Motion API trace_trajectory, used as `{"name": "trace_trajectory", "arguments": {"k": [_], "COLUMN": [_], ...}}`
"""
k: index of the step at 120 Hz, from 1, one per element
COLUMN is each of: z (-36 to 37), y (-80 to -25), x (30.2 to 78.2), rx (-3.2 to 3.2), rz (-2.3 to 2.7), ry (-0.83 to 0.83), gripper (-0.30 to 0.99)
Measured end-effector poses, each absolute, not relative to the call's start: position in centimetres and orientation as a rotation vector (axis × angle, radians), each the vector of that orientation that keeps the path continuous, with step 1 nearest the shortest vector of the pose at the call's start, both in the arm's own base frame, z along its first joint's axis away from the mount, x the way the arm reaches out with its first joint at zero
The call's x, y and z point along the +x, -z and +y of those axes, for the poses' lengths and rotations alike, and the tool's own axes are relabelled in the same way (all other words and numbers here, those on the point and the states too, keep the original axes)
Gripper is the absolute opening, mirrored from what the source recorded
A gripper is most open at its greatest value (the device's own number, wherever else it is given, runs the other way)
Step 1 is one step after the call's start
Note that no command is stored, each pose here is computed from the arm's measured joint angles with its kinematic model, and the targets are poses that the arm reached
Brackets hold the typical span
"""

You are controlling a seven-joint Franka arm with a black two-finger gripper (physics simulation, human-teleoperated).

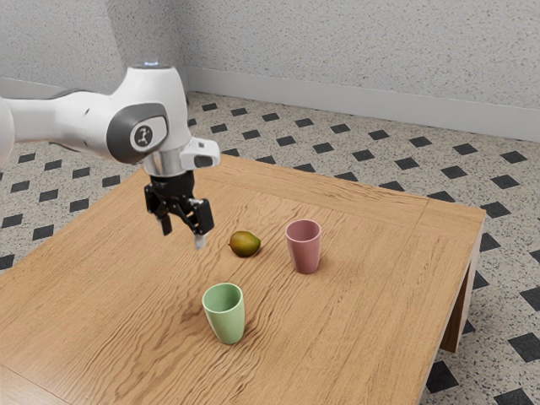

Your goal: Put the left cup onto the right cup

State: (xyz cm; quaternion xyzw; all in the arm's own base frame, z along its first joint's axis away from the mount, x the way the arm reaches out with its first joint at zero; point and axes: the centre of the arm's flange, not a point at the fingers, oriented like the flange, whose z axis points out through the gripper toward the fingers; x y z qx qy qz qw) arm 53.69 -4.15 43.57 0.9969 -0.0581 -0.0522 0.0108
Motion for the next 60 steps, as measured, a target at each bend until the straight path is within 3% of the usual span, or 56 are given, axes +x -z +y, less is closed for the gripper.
{"name": "trace_trajectory", "arguments": {"k": [60], "z": [-4.4], "y": [-41.3], "x": [53.1], "rx": [3.110], "rz": [-0.186], "ry": [0.200], "gripper": [0.67]}}
